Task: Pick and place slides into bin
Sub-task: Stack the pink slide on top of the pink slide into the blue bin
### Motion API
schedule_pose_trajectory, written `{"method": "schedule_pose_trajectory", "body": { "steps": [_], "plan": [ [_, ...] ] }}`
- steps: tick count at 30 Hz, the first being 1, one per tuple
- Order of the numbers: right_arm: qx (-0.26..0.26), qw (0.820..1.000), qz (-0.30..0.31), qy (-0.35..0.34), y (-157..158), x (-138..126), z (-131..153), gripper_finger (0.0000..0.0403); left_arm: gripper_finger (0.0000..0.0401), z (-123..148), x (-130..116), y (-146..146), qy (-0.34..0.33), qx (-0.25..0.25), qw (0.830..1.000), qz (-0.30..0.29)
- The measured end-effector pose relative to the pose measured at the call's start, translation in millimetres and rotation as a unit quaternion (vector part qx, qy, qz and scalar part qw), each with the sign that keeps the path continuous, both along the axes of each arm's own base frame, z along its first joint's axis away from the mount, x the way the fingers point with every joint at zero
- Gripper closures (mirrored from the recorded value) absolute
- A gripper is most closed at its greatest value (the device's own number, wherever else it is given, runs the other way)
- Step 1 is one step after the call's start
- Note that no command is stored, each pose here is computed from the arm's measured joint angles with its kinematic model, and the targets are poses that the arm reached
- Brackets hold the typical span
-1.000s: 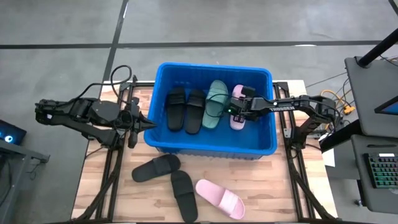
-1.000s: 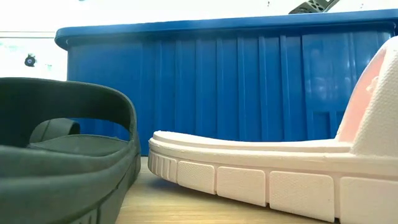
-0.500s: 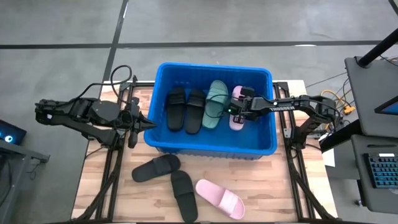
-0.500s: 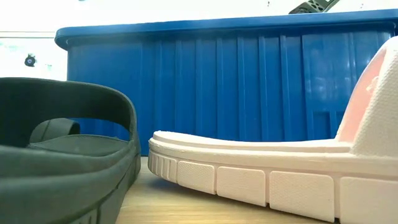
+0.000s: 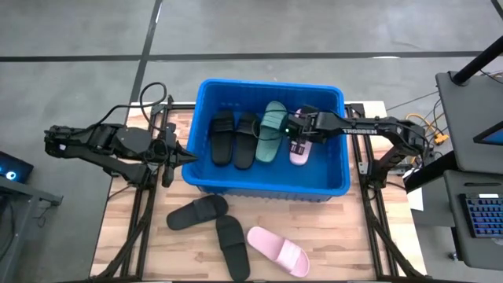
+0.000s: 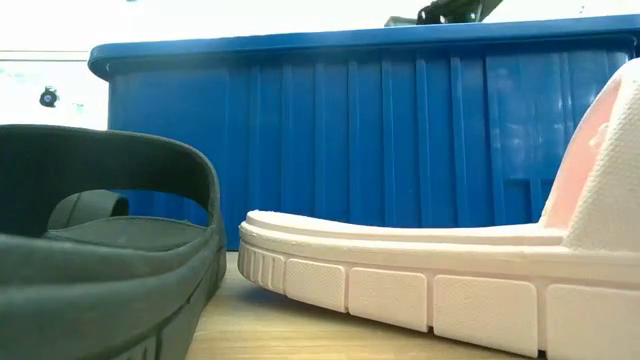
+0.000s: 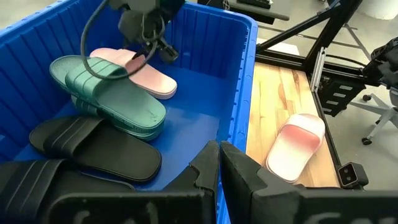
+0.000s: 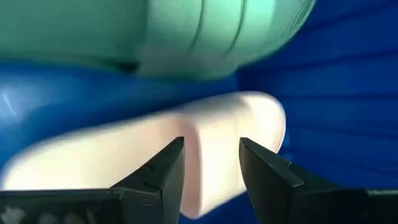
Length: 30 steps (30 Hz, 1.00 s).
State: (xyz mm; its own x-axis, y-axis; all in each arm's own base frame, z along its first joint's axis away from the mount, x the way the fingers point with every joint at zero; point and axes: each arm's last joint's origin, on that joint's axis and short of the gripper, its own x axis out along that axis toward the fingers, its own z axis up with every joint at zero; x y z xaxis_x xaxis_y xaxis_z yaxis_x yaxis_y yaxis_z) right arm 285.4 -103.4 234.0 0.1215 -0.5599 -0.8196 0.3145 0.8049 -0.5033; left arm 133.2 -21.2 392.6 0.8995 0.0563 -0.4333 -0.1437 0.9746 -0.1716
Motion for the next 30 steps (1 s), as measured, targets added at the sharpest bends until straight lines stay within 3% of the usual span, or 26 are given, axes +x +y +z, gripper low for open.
{"method": "schedule_pose_trajectory", "body": {
  "steps": [7, 15, 23, 30],
  "plan": [
    [-0.002, 0.996, -0.041, -0.078, -16.1, 8.7, 35.2, 0.0283, 0.0401, -0.2, 0.1, -0.1, 0.000, 0.000, 1.000, 0.000],
    [0.153, 0.970, -0.092, -0.164, -58.4, -9.0, 39.2, 0.0377, 0.0401, -0.3, -0.1, 0.0, 0.000, -0.010, 1.000, 0.004],
    [0.141, 0.975, -0.103, -0.139, -79.4, -25.7, 31.5, 0.0394, 0.0401, -0.4, 0.1, -0.1, 0.000, -0.010, 1.000, 0.005],
    [0.146, 0.974, -0.130, -0.119, -85.2, -40.7, -3.7, 0.0394, 0.0401, -0.4, 0.1, -0.1, 0.001, -0.010, 1.000, 0.005]
  ]
}}
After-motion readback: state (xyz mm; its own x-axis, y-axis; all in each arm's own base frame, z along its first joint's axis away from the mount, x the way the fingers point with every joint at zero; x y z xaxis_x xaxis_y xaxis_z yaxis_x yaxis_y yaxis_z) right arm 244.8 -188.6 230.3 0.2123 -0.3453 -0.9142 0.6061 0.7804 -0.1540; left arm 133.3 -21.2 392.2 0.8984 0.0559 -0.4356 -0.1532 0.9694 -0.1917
